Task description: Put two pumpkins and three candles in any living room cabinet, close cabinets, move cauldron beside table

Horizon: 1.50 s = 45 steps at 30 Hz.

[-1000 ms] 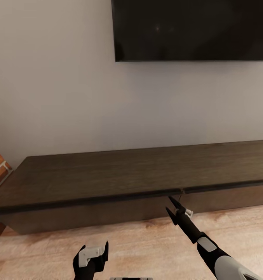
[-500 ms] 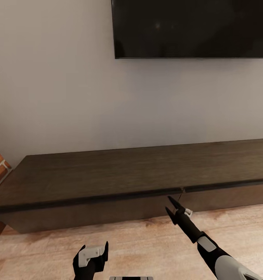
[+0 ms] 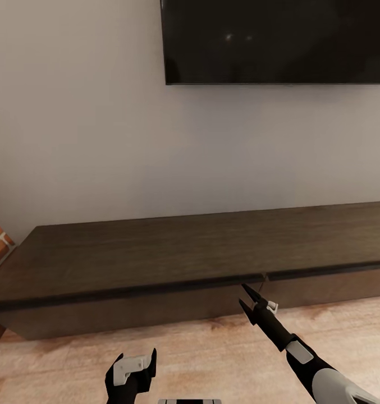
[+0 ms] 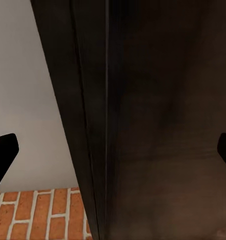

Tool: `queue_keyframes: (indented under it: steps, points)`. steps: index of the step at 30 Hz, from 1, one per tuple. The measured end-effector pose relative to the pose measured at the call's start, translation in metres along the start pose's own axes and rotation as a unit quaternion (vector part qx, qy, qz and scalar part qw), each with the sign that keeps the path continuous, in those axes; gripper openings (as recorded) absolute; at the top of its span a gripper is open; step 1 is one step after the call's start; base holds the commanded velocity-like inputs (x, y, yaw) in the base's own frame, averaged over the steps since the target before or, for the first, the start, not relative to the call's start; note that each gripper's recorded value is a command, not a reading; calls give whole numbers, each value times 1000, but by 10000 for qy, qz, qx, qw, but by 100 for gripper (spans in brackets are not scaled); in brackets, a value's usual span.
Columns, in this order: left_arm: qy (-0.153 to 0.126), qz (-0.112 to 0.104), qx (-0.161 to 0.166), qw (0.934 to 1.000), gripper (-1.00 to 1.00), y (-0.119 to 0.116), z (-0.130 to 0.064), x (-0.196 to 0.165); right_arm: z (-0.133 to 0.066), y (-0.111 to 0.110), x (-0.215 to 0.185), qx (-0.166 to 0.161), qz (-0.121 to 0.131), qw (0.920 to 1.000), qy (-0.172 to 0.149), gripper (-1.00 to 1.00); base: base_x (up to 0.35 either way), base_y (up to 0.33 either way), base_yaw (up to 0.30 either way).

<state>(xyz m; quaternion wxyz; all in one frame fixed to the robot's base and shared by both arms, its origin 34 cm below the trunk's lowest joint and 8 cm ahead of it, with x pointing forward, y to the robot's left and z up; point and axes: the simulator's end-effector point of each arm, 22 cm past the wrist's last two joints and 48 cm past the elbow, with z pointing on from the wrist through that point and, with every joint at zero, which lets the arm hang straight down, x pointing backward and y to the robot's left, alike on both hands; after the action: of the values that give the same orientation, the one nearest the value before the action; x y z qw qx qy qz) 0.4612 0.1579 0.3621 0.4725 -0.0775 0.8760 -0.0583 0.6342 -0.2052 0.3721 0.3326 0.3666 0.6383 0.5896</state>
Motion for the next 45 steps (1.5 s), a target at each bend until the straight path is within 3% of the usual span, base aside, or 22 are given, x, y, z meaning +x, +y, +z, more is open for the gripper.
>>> queue_keyframes:
  steps: [45]
  points:
    - [14, 4, -10, 10000, 100, 1, 0, 1, 1, -1, 7, 39, -60, 9999, 136, 100, 26, 22, 0]
